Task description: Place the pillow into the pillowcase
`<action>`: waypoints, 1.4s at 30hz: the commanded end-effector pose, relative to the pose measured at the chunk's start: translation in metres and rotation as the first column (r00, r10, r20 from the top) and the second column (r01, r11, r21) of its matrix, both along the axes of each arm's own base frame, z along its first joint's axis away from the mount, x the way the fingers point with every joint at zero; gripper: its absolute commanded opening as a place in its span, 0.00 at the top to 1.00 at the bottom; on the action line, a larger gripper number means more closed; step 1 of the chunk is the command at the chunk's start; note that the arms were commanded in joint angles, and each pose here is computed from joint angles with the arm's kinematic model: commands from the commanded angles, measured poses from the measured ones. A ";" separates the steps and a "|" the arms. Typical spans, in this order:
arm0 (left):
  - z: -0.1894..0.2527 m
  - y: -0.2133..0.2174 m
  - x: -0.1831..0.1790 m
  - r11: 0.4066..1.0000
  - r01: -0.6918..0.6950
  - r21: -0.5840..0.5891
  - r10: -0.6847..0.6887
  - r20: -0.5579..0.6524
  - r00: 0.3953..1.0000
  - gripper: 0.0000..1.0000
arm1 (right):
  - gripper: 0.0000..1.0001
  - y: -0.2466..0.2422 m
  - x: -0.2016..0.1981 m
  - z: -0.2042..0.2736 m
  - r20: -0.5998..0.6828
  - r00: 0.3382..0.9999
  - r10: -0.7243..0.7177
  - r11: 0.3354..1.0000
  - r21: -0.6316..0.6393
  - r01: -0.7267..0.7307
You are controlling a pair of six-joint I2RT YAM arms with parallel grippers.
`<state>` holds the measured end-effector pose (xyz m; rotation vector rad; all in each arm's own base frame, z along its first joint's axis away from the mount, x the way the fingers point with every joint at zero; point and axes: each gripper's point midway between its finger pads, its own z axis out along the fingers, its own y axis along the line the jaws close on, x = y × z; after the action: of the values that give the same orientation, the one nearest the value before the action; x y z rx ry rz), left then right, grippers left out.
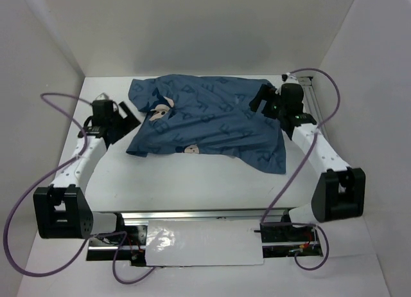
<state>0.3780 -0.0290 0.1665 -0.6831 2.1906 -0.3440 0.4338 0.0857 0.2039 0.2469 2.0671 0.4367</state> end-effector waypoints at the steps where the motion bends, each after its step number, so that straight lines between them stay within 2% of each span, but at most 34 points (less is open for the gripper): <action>1: -0.057 0.039 -0.044 0.975 -0.221 -0.034 0.211 -0.191 0.959 0.01 | 0.00 -0.021 -0.035 -0.014 -0.071 0.988 -0.138 0.990 0.024 0.140; 4: -0.081 0.058 -0.062 0.954 -0.291 -0.072 0.266 -0.245 0.932 0.06 | 0.00 -0.043 -0.062 -0.009 -0.079 0.968 -0.237 0.971 0.024 0.239; 6: -0.085 0.064 -0.061 0.946 -0.303 -0.117 0.273 -0.220 0.937 0.13 | 0.00 -0.056 -0.080 -0.018 -0.105 0.952 -0.289 0.956 0.024 0.293; 7: -0.094 0.063 -0.066 0.942 -0.303 -0.142 0.266 -0.231 0.936 0.15 | 0.00 -0.057 -0.088 -0.010 -0.081 0.954 -0.289 0.956 0.033 0.292; 8: -0.099 0.062 -0.066 0.939 -0.299 -0.169 0.255 -0.237 0.937 0.15 | 0.00 -0.063 -0.099 -0.020 -0.113 0.946 -0.304 0.951 0.021 0.308; 10: -0.104 0.061 -0.060 0.919 -0.299 -0.259 0.244 -0.221 0.944 0.18 | 0.00 -0.069 -0.110 -0.018 -0.109 0.938 -0.330 0.942 0.023 0.334; 14: -0.105 0.054 -0.034 0.894 -0.246 -0.375 0.190 -0.180 0.965 0.22 | 0.00 -0.071 -0.134 -0.043 -0.206 0.923 -0.326 0.944 -0.019 0.329; 16: -0.112 0.045 -0.026 0.871 -0.227 -0.436 0.150 -0.205 0.967 0.24 | 0.00 -0.071 -0.146 -0.061 -0.262 0.909 -0.326 0.944 -0.040 0.327; 19: -0.115 0.039 -0.017 0.849 -0.201 -0.488 0.117 -0.198 0.973 0.25 | 0.00 -0.073 -0.162 -0.077 -0.306 0.889 -0.340 0.939 -0.056 0.340; 20: -0.112 0.040 -0.012 0.849 -0.194 -0.491 0.123 -0.173 0.977 0.25 | 0.00 -0.073 -0.165 -0.077 -0.303 0.889 -0.344 0.937 -0.048 0.347; 25: -0.121 0.037 -0.009 0.838 -0.210 -0.504 0.126 -0.196 0.973 0.30 | 0.00 -0.068 -0.181 -0.101 -0.356 0.870 -0.341 0.935 -0.031 0.354; 27: -0.126 0.031 -0.009 0.831 -0.205 -0.516 0.110 -0.208 0.972 0.41 | 0.00 -0.068 -0.184 -0.108 -0.369 0.863 -0.345 0.932 -0.030 0.360; 28: -0.126 0.032 -0.003 0.828 -0.207 -0.520 0.116 -0.203 0.972 0.50 | 0.00 -0.068 -0.187 -0.114 -0.382 0.857 -0.345 0.932 -0.035 0.360; 29: -0.125 0.027 -0.004 0.828 -0.194 -0.526 0.100 -0.201 0.974 0.63 | 0.00 -0.068 -0.187 -0.114 -0.382 0.857 -0.345 0.932 -0.036 0.360; 30: -0.123 0.029 0.002 0.829 -0.190 -0.526 0.100 -0.196 0.976 1.00 | 0.00 -0.068 -0.190 -0.121 -0.401 0.848 -0.345 0.932 -0.044 0.359; 32: -0.126 0.025 0.001 0.829 -0.187 -0.527 0.091 -0.204 0.975 1.00 | 0.00 -0.071 -0.192 -0.131 -0.424 0.833 -0.356 0.929 -0.065 0.364; 35: -0.115 0.027 0.004 0.843 -0.152 -0.516 0.088 -0.146 0.985 1.00 | 0.00 -0.078 -0.191 -0.138 -0.425 0.817 -0.390 0.917 -0.102 0.385; 38: -0.104 0.034 0.004 0.868 -0.150 -0.473 0.124 -0.087 0.988 1.00 | 0.00 -0.079 -0.176 -0.145 -0.389 0.847 -0.362 0.931 -0.106 0.349; 42: -0.095 0.040 -0.001 0.904 -0.131 -0.407 0.120 -0.052 0.991 1.00 | 0.00 -0.082 -0.158 -0.154 -0.408 0.848 -0.339 0.941 -0.158 0.300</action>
<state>0.3692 0.0024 0.0495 -1.1826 2.1553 -0.8068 0.2456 0.0105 0.0401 0.7543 2.4726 0.1043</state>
